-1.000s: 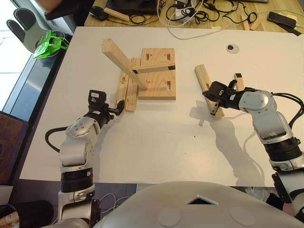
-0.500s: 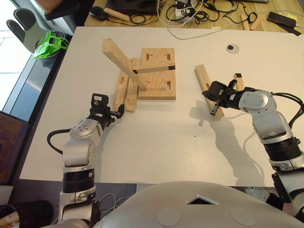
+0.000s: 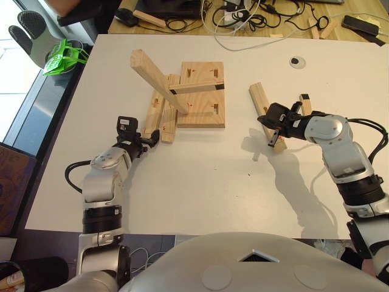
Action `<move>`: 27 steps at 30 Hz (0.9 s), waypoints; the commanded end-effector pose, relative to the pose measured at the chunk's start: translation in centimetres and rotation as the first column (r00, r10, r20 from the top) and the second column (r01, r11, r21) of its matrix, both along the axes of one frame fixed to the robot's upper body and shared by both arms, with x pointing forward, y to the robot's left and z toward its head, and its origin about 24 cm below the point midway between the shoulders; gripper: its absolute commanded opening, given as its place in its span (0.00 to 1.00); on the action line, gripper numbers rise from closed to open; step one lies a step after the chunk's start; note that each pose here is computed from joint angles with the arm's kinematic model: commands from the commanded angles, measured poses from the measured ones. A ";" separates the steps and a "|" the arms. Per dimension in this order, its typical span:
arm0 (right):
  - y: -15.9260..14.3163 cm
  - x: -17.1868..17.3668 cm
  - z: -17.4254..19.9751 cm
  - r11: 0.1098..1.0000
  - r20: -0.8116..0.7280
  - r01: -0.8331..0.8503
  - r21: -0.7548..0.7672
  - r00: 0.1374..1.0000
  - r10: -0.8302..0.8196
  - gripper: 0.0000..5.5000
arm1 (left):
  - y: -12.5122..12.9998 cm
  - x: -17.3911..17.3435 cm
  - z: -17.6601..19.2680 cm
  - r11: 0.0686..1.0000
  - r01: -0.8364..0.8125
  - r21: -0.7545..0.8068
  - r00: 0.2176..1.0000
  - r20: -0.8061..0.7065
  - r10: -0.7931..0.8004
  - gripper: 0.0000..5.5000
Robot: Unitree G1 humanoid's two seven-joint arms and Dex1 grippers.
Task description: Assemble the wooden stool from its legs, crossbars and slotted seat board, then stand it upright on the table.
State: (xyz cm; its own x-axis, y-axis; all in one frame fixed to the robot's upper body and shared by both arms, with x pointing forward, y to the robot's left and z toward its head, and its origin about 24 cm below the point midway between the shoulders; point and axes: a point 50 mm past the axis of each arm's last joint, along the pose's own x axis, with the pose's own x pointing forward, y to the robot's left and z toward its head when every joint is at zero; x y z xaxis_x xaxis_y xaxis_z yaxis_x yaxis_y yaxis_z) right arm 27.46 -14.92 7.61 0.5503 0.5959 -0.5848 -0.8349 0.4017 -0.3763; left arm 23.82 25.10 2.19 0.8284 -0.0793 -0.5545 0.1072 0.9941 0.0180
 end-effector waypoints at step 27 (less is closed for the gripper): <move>-0.6 3.6 2.3 0.985 0.175 0.136 0.104 0.973 -0.153 0.00 | 0.7 -0.2 -1.6 0.992 -0.051 -0.116 0.998 0.028 0.054 0.38</move>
State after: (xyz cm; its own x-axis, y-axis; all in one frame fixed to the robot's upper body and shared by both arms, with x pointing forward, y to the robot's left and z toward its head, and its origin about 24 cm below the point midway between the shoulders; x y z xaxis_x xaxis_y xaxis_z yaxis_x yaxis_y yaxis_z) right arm 30.53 -15.24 9.31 0.7014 0.5596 -0.4415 -0.7124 0.5294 -0.4607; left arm 24.23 25.48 1.42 0.8575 -0.1408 -0.4949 0.1162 0.9900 -0.0803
